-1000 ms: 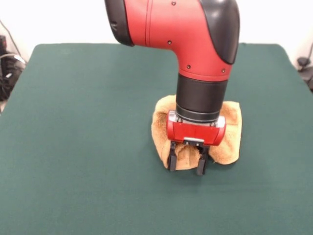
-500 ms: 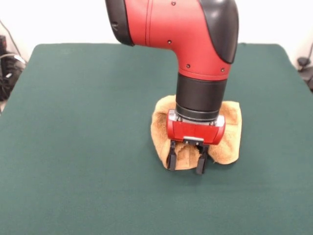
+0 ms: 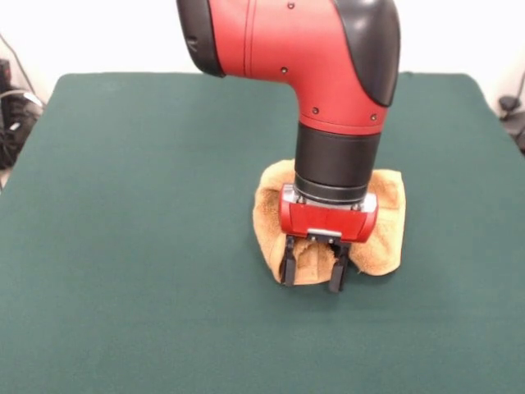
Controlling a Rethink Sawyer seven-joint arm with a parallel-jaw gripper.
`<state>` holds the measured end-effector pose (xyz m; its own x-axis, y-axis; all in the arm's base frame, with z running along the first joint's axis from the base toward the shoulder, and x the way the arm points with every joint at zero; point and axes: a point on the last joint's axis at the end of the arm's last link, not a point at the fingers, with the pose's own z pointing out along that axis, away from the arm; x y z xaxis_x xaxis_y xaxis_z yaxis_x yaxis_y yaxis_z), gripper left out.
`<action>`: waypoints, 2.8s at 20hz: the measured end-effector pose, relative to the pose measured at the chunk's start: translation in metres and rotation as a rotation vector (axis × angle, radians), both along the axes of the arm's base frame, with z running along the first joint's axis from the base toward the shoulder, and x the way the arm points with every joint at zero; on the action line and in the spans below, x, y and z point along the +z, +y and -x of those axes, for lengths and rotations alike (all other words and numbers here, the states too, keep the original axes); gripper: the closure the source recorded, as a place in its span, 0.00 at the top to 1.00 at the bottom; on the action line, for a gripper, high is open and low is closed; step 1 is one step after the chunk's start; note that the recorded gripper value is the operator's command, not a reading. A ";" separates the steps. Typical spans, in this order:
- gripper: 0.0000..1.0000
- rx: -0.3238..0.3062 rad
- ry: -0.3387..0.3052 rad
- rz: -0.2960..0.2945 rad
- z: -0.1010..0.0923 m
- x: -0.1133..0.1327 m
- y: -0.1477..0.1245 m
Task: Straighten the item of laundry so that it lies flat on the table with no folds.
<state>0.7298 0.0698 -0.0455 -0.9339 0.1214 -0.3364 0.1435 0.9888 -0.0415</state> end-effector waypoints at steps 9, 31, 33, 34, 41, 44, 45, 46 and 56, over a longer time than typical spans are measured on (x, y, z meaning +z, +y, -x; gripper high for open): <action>1.00 -0.007 0.013 -0.002 0.010 0.011 -0.002; 1.00 0.049 -0.031 0.032 0.104 0.032 -0.035; 1.00 0.055 -0.032 0.027 0.113 0.028 -0.041; 1.00 0.057 -0.032 0.025 0.116 0.027 -0.043; 1.00 0.075 -0.051 -0.009 0.140 0.019 -0.049; 1.00 0.090 -0.063 -0.015 0.147 0.019 -0.048; 1.00 0.096 -0.068 -0.015 0.150 0.019 -0.047; 1.00 0.103 -0.074 -0.017 0.156 0.020 -0.045; 1.00 0.108 -0.034 -0.032 0.192 0.035 -0.034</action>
<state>0.5377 0.0355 -0.0106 -0.9301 0.0322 -0.3658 0.0371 0.9993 -0.0065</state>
